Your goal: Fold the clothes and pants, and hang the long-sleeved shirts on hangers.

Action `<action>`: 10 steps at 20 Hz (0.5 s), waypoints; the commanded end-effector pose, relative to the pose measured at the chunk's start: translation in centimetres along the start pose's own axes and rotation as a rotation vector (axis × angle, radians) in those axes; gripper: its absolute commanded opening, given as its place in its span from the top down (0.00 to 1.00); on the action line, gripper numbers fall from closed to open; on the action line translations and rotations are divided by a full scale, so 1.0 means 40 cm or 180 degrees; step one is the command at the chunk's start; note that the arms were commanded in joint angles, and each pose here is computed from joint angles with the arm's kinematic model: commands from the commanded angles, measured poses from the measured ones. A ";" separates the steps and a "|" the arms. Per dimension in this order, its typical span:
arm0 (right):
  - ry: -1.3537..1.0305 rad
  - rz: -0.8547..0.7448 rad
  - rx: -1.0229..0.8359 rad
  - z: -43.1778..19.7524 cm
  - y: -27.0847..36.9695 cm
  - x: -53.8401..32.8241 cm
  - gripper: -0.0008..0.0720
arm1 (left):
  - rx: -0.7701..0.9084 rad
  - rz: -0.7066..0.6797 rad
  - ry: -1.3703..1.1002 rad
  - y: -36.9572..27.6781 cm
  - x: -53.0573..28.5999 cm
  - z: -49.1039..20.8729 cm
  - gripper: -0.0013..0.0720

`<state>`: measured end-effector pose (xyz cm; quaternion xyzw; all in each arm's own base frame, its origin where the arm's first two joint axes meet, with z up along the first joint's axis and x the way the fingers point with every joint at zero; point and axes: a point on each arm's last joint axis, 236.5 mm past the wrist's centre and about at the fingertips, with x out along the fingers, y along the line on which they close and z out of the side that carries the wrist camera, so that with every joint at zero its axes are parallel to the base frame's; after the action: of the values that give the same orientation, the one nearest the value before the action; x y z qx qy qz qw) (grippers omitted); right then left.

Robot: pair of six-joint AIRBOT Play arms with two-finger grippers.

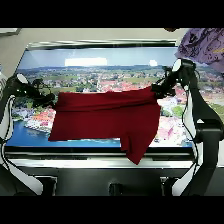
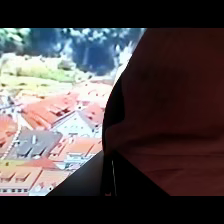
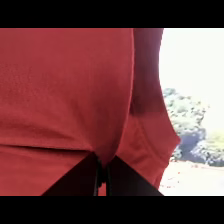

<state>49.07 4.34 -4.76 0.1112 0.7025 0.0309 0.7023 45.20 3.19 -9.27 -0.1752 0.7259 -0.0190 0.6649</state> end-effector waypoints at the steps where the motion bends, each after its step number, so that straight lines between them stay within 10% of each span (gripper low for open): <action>1: 0.0017 0.0084 0.0028 0.016 0.008 0.051 0.95 | 0.0023 -0.0006 0.0054 -0.010 0.024 -0.002 0.96; 4: 0.0038 0.0095 0.0040 0.018 0.006 0.068 0.85 | -0.0032 -0.0003 0.0009 -0.013 0.024 0.007 0.63; 6: 0.0063 0.0123 0.0032 0.010 0.013 0.058 0.57 | -0.0037 -0.0004 -0.0046 -0.015 0.005 0.014 0.09; 10: -0.0131 0.0180 -0.0123 0.000 0.010 -0.071 0.40 | -0.0034 0.0173 -0.0576 0.026 -0.185 0.051 0.05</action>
<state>49.32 4.92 -4.75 0.1211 0.6986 0.0514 0.7033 46.88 4.12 -6.41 -0.1751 0.6955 -0.0063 0.6969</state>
